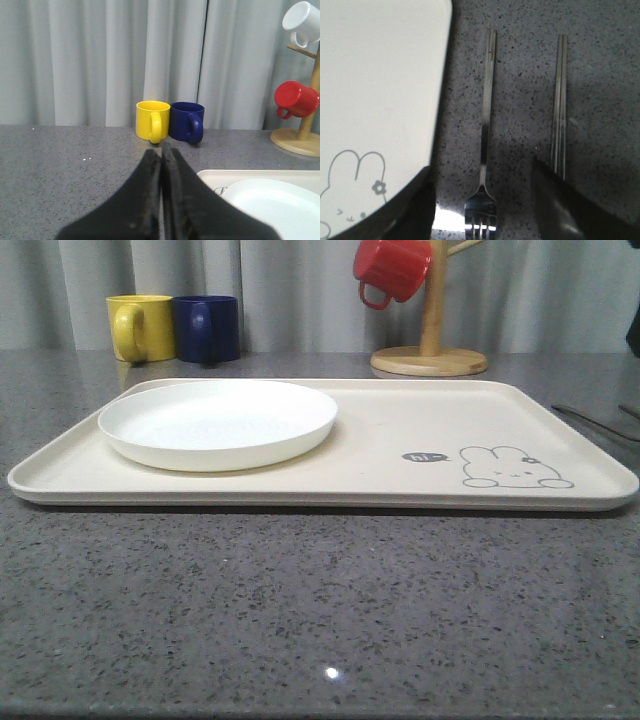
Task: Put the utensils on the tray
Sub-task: 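Reach the right gripper down and grasp the fork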
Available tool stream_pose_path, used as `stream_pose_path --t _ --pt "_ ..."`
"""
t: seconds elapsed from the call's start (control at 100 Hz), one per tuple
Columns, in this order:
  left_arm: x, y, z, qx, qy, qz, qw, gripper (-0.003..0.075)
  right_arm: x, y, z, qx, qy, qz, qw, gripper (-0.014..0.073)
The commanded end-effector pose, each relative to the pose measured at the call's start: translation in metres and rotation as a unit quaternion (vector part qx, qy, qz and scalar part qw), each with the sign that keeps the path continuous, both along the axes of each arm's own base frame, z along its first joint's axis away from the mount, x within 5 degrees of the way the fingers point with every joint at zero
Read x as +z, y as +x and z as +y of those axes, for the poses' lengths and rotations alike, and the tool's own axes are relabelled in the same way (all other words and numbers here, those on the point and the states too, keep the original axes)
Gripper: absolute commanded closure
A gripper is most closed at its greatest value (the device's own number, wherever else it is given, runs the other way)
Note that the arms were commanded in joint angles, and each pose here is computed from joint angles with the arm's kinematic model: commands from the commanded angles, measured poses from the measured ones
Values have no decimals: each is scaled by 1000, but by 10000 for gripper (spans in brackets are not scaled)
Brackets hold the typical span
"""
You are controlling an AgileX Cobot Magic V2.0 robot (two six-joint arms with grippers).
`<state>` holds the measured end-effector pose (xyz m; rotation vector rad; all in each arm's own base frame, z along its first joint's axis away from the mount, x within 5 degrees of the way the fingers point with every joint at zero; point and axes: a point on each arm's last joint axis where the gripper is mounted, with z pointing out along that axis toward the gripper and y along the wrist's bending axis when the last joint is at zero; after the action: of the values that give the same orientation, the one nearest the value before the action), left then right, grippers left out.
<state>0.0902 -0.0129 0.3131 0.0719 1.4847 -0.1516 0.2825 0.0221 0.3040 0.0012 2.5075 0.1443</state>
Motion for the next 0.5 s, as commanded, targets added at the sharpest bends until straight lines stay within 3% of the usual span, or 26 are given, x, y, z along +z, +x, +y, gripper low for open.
stream_pose_path --t 0.0,0.49 --pt "15 -1 3 14 -11 -42 999 738 14 14 0 2 -1 -43 999 161" --pt "15 -1 3 14 -11 -42 999 738 -22 44 2 1 -5 -4 1000 161"
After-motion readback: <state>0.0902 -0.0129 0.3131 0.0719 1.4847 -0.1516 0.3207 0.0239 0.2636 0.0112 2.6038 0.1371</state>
